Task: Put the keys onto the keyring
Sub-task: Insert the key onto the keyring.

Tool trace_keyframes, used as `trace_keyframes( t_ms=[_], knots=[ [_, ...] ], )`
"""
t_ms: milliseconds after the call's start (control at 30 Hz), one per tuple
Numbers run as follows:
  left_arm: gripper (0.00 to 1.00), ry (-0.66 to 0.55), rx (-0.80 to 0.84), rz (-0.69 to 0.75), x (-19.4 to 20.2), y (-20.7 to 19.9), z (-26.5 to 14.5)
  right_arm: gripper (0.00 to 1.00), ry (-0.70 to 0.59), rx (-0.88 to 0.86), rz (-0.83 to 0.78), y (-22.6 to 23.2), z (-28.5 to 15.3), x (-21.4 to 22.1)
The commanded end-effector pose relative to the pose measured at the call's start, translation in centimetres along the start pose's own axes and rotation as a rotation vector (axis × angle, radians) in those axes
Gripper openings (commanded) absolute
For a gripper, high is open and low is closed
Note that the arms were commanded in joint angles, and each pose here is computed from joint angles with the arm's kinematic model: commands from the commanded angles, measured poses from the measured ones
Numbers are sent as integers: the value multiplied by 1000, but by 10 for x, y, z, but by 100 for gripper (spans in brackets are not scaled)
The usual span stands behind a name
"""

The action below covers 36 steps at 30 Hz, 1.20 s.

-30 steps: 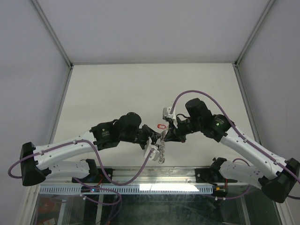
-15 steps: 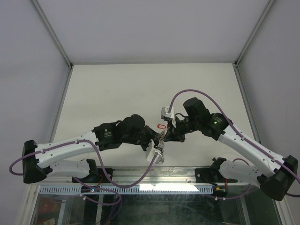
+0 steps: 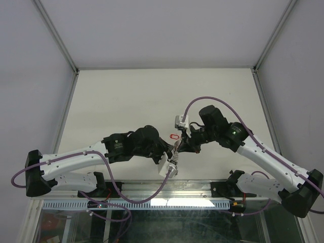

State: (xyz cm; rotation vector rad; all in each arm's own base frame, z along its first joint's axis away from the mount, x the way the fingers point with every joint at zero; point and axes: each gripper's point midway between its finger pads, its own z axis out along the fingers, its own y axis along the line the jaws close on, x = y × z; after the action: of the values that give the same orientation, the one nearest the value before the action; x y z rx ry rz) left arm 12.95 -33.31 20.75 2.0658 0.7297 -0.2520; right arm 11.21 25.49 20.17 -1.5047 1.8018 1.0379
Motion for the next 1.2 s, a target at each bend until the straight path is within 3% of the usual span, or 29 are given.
trace_keyframes(
  t_ms=[0, 567, 1167],
  knots=[
    [0, -12, -48, 27, -10, 18, -7, 0, -94, 48, -76, 0, -16, -34],
    [0, 3, -56, -5, -7, 16, -8, 0, -156, 72, -83, 3, -21, -38],
    [0, -77, -154, -79, -22, 31, -12, 0, -486, 239, -87, -15, -30, -70]
  ],
)
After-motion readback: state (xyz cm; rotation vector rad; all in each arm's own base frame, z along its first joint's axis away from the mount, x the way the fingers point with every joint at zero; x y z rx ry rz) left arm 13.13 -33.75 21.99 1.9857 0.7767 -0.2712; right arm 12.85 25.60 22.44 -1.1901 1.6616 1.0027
